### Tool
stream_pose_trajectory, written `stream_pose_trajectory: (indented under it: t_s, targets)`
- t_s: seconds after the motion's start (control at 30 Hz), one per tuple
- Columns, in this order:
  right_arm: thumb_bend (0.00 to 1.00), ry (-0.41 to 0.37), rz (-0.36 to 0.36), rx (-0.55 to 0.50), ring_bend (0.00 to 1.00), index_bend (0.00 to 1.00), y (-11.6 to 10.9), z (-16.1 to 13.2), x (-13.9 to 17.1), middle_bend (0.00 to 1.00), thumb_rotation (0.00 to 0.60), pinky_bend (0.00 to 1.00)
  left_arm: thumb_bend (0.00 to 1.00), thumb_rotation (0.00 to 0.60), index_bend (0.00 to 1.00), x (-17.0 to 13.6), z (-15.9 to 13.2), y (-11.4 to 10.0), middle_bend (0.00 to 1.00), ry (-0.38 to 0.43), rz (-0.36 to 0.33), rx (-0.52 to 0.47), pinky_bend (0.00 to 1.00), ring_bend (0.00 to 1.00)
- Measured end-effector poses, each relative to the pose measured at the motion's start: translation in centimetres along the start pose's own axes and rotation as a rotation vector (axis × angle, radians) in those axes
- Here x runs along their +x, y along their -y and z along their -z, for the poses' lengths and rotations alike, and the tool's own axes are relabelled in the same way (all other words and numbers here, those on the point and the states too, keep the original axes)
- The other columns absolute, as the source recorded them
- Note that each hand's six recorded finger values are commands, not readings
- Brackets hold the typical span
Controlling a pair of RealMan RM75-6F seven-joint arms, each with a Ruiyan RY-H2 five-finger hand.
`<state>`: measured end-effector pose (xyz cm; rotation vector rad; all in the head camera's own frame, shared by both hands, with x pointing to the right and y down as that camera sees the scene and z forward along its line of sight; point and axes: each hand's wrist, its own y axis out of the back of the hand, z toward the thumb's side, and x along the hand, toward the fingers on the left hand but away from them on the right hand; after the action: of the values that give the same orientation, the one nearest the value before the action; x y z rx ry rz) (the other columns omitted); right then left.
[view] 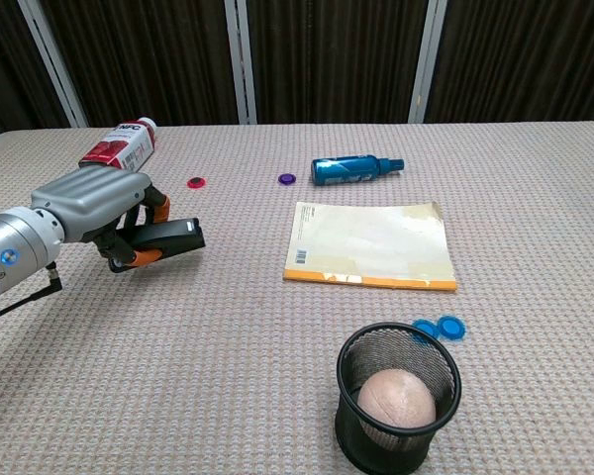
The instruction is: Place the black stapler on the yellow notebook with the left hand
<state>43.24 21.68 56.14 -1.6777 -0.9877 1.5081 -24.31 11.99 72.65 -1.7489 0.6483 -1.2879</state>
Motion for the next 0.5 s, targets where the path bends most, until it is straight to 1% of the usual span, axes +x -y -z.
stream_pose_trajectory:
  t_s: [0.1,0.2,0.37,0.5]
  targets:
    - [0.08,-0.001,0.003,-0.004,0.0,0.0,-0.1,0.0,0.1,0.0,0.6,0.0,0.37,0.6,0.64,0.1,-0.6,-0.8,0.57,0.014,-0.024,-0.014,0.53,0.52]
    - [0.08,-0.006,0.005,-0.011,0.0,0.0,-0.2,-0.1,0.1,0.0,0.6,0.0,0.37,0.6,0.64,0.9,-1.5,-1.9,0.57,0.025,-0.046,-0.041,0.53,0.52]
    - [0.08,-0.014,0.003,-0.032,0.0,0.0,-0.5,0.0,0.1,0.0,0.6,0.0,0.37,0.6,0.64,3.7,-5.3,-3.8,0.57,0.082,-0.074,-0.081,0.53,0.52]
    - [0.09,-0.018,0.001,-0.045,0.0,0.0,-0.6,0.2,0.1,0.0,0.6,0.0,0.37,0.6,0.64,5.7,-8.1,-4.6,0.57,0.107,-0.087,-0.114,0.54,0.52]
